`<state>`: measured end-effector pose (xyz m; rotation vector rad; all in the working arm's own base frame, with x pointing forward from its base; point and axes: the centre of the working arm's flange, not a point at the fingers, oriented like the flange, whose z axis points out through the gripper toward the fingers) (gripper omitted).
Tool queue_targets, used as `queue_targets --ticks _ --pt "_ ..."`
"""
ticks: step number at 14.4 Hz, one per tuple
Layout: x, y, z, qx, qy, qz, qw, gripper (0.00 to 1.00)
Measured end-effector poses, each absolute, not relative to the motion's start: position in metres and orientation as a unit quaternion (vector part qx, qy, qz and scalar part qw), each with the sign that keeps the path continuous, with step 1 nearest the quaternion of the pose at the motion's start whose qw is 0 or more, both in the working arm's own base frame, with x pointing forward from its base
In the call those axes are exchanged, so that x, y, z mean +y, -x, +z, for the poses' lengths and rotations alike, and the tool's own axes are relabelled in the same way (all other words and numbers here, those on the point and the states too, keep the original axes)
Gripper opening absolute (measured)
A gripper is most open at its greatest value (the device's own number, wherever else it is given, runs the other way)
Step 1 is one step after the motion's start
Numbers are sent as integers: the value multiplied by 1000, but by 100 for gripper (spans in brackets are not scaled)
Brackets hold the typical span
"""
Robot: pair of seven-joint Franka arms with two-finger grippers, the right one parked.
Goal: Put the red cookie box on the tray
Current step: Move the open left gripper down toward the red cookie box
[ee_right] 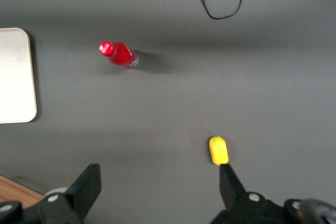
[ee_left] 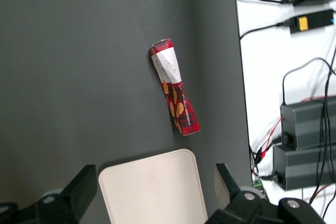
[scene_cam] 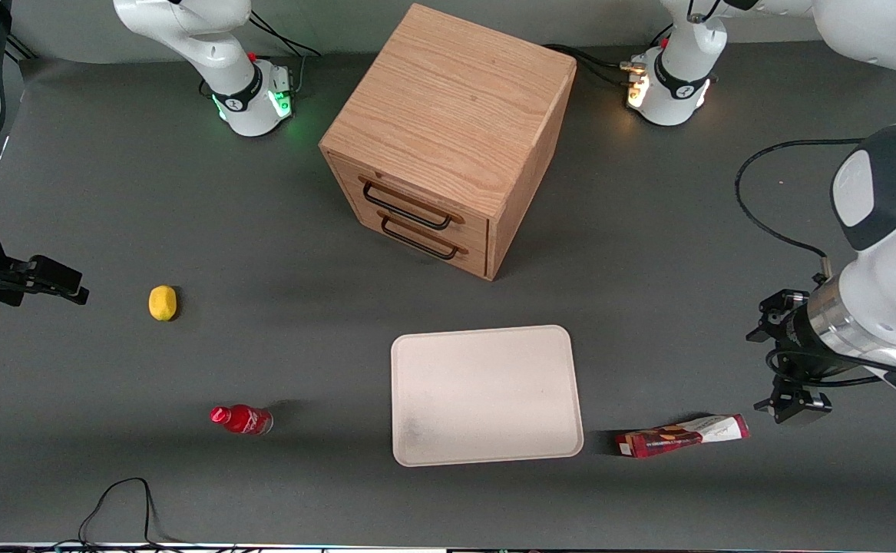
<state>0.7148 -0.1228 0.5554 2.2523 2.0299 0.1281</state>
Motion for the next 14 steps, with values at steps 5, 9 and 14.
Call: queue_targets --ticks 5,9,14 --pt "-133 -726 490 686 -727 26 35 100" --pt "-134 -743 423 699 -714 25 32 100" --pt "-128 -754 369 703 -708 38 46 100"
